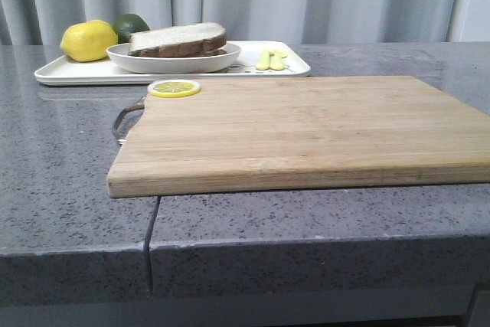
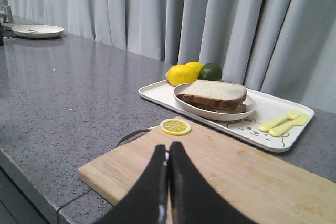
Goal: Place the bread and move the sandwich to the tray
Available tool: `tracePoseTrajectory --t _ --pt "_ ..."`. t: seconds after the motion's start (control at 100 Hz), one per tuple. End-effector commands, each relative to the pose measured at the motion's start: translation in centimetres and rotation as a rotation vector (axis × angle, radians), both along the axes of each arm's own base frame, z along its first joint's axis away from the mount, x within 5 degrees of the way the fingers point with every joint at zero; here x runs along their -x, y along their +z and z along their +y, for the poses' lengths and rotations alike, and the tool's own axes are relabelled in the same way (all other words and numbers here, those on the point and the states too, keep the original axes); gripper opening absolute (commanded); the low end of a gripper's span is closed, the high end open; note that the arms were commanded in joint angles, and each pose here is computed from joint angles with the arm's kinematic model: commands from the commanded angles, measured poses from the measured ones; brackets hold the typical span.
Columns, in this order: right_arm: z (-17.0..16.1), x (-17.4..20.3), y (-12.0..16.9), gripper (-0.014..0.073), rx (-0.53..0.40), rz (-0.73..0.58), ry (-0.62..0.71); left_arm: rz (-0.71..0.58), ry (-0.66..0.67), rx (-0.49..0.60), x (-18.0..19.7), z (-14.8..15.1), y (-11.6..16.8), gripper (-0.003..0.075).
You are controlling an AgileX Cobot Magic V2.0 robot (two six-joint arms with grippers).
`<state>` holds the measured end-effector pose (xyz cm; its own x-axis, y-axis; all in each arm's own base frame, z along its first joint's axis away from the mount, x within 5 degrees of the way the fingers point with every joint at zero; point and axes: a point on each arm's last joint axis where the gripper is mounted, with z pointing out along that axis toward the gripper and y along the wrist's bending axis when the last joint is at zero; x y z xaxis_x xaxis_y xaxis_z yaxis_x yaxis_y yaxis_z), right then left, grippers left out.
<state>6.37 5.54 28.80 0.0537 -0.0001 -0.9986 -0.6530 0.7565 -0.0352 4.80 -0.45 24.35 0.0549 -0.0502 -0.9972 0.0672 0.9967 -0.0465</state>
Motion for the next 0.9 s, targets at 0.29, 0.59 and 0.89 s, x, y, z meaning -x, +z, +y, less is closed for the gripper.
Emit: tracePoseTrajectory --t 0.29,0.59,0.89 --pt "-0.3 -0.2 1.1 -0.006 -0.025 -0.035 -0.04 0.023 0.034 0.005 -0.6 0.3 -4.0 -0.002" --pt "-0.3 -0.2 1.1 -0.006 -0.025 -0.035 -0.04 0.212 0.031 -0.007 -0.5 0.3 -5.7 -0.002" --pt "-0.3 -0.2 1.1 -0.006 -0.025 -0.035 -0.04 0.206 0.025 -0.053 -0.5 0.2 -5.7 -0.002"
